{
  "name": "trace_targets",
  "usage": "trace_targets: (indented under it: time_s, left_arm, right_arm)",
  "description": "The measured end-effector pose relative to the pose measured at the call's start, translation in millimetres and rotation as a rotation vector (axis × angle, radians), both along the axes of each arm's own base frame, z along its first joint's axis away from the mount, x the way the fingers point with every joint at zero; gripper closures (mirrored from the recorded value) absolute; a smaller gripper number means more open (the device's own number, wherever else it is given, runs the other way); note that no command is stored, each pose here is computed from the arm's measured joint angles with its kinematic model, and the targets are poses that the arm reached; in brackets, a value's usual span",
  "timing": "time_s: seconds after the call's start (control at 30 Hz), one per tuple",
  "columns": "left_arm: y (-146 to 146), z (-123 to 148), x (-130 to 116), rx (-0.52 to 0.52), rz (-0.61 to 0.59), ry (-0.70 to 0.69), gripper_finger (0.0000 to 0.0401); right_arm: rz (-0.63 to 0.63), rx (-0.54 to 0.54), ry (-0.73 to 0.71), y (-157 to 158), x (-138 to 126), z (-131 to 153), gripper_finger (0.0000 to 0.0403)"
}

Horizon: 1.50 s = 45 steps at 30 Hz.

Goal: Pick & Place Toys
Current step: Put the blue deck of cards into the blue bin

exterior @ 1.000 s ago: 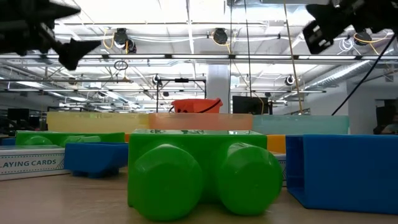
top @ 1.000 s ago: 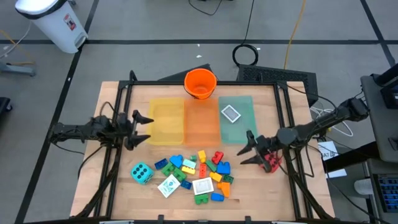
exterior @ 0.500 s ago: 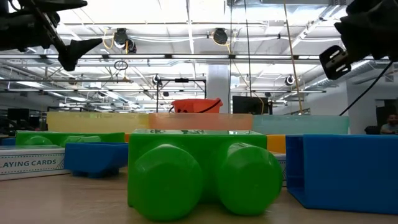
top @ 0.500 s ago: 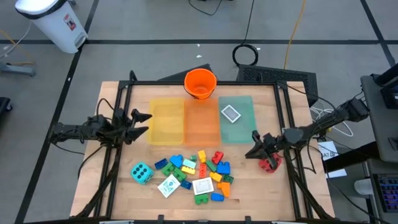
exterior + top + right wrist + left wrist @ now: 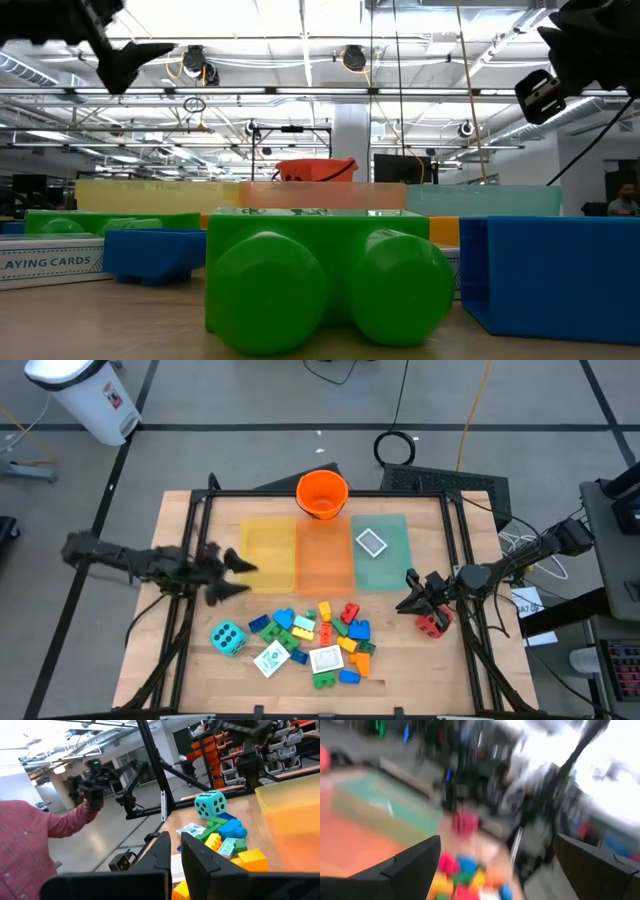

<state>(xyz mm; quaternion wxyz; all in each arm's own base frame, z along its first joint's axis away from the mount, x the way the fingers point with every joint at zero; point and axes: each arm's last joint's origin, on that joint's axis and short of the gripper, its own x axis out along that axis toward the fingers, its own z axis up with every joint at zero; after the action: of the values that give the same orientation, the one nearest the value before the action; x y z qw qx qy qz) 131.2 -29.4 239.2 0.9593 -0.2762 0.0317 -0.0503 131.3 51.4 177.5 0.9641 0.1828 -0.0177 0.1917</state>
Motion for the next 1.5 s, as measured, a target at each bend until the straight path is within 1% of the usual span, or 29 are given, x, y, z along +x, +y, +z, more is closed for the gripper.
trace_targets:
  time_s: [0.13,0.23,0.33,0.43,0.5,0.6,0.7,0.77,0.9,1.0,1.17,1.23,1.3,1.37,1.47,1.5]
  left_arm:
    - [-37,17,42,0.085,-0.093,0.372,0.0009]
    - [-71,16,69,0.127,-0.133,0.686,0.0009]
    - [-106,14,92,0.086,-0.09,0.914,0.0009]
    - [-135,-3,108,0.048,-0.011,1.126,0.0009]
    - [-153,-14,117,0.027,0.038,1.207,0.0009]
    - [-170,-33,126,0.006,0.108,1.287,0.0009]
    - [-176,-55,131,-0.024,0.195,1.343,0.0009]
    - [-178,-64,135,-0.052,0.225,1.357,0.0009]
    - [-182,-80,140,-0.07,0.224,1.394,0.0009]
    - [-183,-86,141,-0.061,0.222,1.404,0.0009]
    - [-182,-96,144,-0.042,0.241,1.437,0.0009]
    - [-182,-98,144,-0.042,0.224,1.455,0.0009]
    - [-183,-102,145,-0.034,0.203,1.467,0.002]
    - [-184,-102,145,-0.033,0.193,1.464,0.0046]
    - [-184,-102,145,-0.028,0.194,1.455,0.0097]
    - [-183,-100,146,-0.032,0.195,1.451,0.0098]
  right_arm:
    - [-0.001,-0.002,0.0,0,0,0,0.0394]
    - [-0.002,-0.014,-0.004,0,0,0,0.0397]
    - [-0.004,-0.031,-0.01,0,0,0,0.0397]
    - [-0.006,-0.058,-0.016,0,0,-1,0.0397]
    - [-0.008,-0.075,-0.022,0,0,-1,0.0398]
    - [-0.009,-0.086,-0.027,0,0,-1,0.0398]
    - [-0.005,-0.084,-0.023,0,0,-1,0.0396]
    - [-0.003,-0.081,-0.022,0,0,-1,0.0395]
    - [0.04,-0.084,-0.025,1,0,-1,0.0396]
    - [0.072,-0.087,-0.027,2,-1,-1,0.0397]
    - [0.073,-0.087,-0.027,2,-1,-1,0.0398]
    - [0.073,-0.086,-0.028,2,-1,-1,0.0399]
    - [0.073,-0.087,-0.027,2,-1,-1,0.0398]
    - [0.072,-0.086,-0.027,2,-1,-1,0.0399]
    - [0.072,-0.087,-0.027,2,-1,-1,0.0399]
    - [0.072,-0.086,-0.027,2,-1,-1,0.0399]
